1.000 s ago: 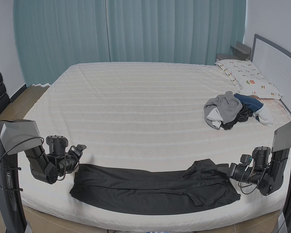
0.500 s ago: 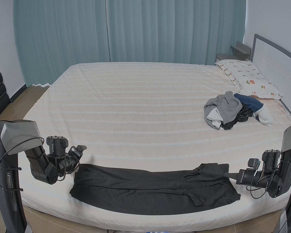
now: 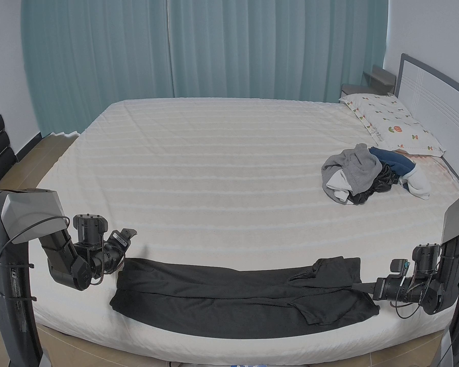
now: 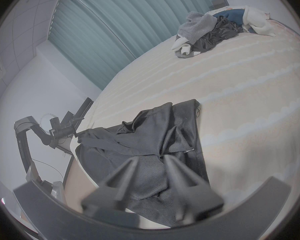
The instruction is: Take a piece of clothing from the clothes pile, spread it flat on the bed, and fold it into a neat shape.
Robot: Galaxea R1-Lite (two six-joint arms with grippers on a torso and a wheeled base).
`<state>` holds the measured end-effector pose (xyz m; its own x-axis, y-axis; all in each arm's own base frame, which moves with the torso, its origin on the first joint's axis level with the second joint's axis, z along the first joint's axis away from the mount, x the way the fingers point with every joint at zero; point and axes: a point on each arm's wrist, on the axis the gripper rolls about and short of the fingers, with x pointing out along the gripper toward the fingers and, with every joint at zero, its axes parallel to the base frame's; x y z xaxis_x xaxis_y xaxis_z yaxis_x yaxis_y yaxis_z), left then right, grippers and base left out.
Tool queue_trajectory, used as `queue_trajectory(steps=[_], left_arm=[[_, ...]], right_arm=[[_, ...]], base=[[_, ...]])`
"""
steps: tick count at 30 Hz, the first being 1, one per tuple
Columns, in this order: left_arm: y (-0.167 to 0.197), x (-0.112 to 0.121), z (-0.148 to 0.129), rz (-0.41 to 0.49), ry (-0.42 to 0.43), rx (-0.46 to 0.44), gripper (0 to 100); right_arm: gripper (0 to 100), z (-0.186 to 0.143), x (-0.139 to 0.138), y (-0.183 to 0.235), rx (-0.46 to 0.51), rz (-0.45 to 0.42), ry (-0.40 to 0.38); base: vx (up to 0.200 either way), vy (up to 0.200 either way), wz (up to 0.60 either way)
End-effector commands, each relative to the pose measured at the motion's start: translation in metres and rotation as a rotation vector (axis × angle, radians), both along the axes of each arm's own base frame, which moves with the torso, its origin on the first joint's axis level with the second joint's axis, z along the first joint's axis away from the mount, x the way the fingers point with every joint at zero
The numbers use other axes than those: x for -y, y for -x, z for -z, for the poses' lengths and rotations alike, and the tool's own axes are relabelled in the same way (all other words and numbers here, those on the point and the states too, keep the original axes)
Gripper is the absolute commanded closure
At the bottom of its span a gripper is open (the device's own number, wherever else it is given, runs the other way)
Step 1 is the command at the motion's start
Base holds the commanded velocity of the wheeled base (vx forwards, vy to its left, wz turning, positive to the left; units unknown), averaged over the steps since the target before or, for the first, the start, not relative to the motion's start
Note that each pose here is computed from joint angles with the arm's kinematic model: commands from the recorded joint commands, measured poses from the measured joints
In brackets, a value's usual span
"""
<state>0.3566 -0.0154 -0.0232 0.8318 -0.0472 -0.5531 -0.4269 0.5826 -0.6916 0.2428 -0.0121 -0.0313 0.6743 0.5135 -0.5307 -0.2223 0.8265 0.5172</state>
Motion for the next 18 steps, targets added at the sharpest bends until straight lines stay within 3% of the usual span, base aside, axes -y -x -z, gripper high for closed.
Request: queue_trajectory(steps=[1,8,10,12,15,18], left_arm=[[0.0,0.0,0.001,0.001,0.0,-0.001,0],[-0.001,0.0,0.001,0.001,0.0,0.0,0],[-0.001,0.0,0.001,0.001,0.0,0.0,0],[0.0,0.0,0.001,0.001,0.0,-0.003,0],[0.0,0.0,0.001,0.001,0.0,-0.001,0],[0.0,0.0,0.001,0.001,0.0,-0.001,0]], right_arm=[[0,0.002,0.002,-0.002,0.004,0.005,0.0],[0,-0.04,-0.003,-0.011,0.189,0.008,-0.019],[0,-0.043,-0.008,-0.011,0.184,0.0,-0.043],[0,-0.045,-0.035,-0.02,0.144,-0.017,-0.15],[0,-0.039,-0.058,-0.034,0.088,0.03,-0.238],[0,-0.026,-0.075,-0.043,0.039,0.075,-0.256]], base=[[0.0,0.0,0.0],[0.0,0.0,0.0],[0.0,0.0,0.0],[0.0,0.0,0.0],[0.0,0.0,0.0],[0.0,0.0,0.0]])
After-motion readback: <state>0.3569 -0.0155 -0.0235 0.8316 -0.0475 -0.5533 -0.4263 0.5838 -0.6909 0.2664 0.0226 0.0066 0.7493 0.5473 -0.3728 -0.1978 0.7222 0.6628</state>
